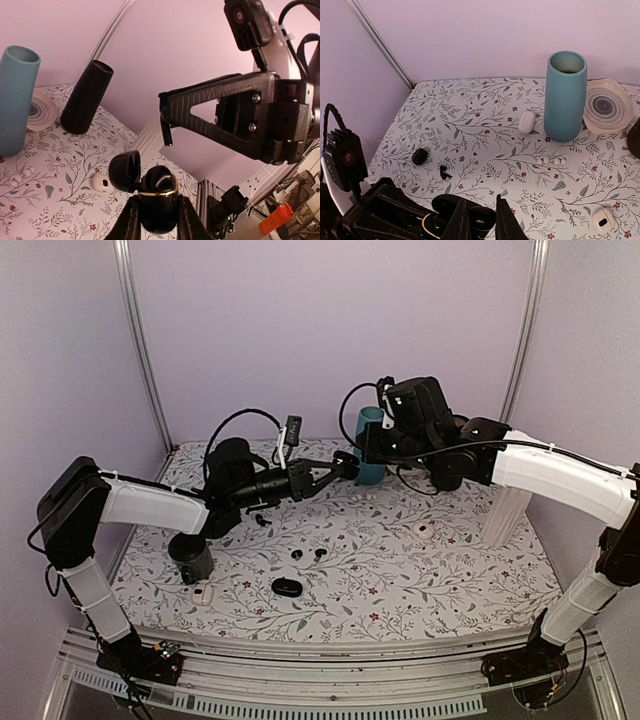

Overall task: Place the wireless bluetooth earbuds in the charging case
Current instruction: Insert the right earbud into the right side groove of the charging case.

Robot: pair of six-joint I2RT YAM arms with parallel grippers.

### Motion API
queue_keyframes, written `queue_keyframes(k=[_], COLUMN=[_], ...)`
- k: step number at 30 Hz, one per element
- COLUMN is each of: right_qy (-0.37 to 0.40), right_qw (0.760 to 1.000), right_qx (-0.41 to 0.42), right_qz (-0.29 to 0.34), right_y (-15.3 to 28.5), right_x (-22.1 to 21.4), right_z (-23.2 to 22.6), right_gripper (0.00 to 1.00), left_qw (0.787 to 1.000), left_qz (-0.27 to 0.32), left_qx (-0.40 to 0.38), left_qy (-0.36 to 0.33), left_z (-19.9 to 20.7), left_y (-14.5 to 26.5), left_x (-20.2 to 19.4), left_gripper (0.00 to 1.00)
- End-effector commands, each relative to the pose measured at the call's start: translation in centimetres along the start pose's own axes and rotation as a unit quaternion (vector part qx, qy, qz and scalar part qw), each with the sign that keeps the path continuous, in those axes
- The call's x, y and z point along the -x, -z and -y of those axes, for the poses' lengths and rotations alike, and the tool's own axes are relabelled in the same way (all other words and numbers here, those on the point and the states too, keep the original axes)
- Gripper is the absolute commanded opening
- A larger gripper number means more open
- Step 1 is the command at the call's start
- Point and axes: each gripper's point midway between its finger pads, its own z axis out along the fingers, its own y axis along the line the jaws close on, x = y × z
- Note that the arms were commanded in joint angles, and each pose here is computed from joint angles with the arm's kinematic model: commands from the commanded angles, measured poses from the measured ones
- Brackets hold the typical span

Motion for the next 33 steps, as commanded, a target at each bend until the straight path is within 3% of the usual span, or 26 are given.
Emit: queue_keyframes(k=[1, 33], right_qy=[0.001, 0.003], right_qw=[1.000, 0.999], right_qx=[0.021, 0.041], right_qz=[0.000, -0.005], right_y=[-0.5, 0.1], right_x=[-0.1, -0.5], right_z=[-1.2, -2.2], right_gripper=[0.10, 0.10], left_qw=[1.000, 0.998], left_qz=[0.020, 0.053], left_qx=[-0.023, -0.005], left_qy=[-0.008, -0.032], left_z=[1.0, 0.8], left_y=[-0.4, -0.2], left_x=[1.4, 3.9], left_gripper=[0.00, 0.00])
